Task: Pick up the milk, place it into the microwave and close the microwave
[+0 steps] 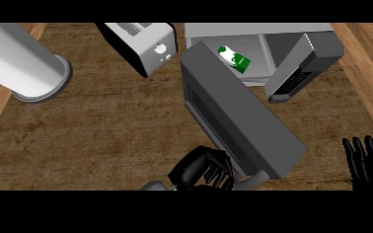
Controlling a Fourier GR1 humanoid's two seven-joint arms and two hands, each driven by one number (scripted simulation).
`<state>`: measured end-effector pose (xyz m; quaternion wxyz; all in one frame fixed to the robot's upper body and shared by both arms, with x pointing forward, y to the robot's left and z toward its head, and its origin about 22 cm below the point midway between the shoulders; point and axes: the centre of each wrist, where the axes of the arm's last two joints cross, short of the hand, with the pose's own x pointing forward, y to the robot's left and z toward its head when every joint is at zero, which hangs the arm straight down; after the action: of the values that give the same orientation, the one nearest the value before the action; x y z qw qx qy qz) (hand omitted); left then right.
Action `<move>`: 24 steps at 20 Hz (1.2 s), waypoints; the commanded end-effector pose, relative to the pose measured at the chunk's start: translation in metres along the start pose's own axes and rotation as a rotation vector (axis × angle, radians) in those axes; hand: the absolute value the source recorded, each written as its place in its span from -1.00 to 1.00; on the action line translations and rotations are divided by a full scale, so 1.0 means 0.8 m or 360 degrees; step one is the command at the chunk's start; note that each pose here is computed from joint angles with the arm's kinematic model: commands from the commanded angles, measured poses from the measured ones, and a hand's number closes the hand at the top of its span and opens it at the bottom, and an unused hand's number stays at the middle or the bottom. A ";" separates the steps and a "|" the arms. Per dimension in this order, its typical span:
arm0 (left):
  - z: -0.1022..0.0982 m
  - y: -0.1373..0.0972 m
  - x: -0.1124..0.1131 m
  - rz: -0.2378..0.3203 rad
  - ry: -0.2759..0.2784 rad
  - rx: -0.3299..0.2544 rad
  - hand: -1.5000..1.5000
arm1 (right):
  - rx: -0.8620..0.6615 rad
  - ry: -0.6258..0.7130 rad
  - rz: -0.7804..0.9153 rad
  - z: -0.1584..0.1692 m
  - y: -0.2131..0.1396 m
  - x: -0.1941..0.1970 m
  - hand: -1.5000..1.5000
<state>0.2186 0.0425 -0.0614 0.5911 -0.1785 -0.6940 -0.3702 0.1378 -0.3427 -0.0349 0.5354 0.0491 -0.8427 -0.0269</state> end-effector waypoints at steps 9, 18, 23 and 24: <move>-0.064 0.017 0.037 -0.0088 0.0009 0.0179 1.00 | 0.0238 -0.0052 -0.0040 -0.034 0.011 0.046 -1.00; -0.089 0.052 0.069 0.0104 -0.0297 0.0573 -1.00 | 0.0282 -0.0176 -0.0079 -0.053 0.014 0.063 -1.00; -0.104 0.066 0.077 0.0104 -0.0339 0.0643 -1.00 | 0.0353 -0.0193 -0.0107 -0.069 0.011 0.072 -1.00; -0.110 0.070 0.086 0.0101 -0.0360 0.0665 -1.00 | 0.0368 -0.0158 -0.0118 -0.065 0.011 0.070 -1.00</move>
<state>0.2885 0.0075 0.0067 0.5603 -0.1188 -0.7946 -0.2014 0.1579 -0.3392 0.0346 0.4826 0.1271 -0.8654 0.0447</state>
